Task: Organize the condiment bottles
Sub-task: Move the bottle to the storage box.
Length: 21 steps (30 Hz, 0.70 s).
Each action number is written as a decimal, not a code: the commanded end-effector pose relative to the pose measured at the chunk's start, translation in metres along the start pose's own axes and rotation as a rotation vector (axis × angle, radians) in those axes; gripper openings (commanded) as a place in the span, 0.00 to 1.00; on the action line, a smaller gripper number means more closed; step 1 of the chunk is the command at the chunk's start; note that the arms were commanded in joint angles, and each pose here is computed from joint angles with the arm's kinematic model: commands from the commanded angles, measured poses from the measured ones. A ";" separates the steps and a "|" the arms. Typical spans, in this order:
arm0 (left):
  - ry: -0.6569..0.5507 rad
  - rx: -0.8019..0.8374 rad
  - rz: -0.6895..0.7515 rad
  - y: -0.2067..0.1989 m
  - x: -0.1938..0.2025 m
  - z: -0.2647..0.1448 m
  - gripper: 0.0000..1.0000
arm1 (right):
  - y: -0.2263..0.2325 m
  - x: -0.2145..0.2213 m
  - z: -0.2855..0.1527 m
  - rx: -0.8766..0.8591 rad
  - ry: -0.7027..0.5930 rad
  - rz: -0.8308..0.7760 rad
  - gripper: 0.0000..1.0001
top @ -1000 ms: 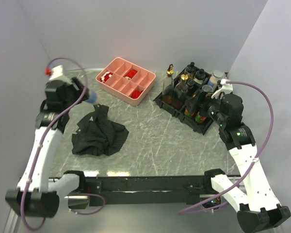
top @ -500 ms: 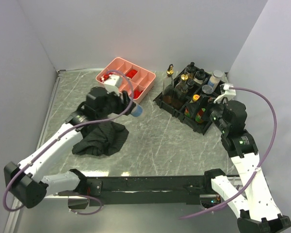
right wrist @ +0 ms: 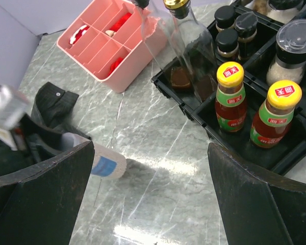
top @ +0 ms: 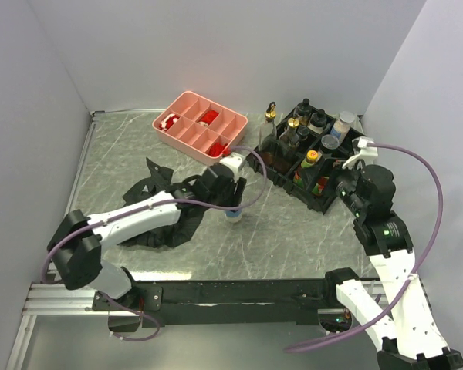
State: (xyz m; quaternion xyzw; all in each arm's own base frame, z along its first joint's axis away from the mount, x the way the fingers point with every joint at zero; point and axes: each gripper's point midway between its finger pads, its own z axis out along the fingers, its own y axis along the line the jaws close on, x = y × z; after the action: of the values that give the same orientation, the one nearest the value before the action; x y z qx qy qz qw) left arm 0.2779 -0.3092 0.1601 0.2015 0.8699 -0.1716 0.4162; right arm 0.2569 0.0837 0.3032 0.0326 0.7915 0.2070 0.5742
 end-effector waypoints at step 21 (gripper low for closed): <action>-0.122 0.036 -0.094 -0.033 -0.055 -0.025 0.96 | 0.009 -0.012 -0.019 -0.021 -0.047 0.012 1.00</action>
State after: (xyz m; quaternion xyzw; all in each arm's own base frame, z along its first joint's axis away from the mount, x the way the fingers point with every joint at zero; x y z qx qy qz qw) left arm 0.2717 -0.3315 0.1493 0.1993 0.8794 -0.1619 0.4009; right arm 0.2416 0.0777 0.3048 0.0391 0.7864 0.2028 0.5822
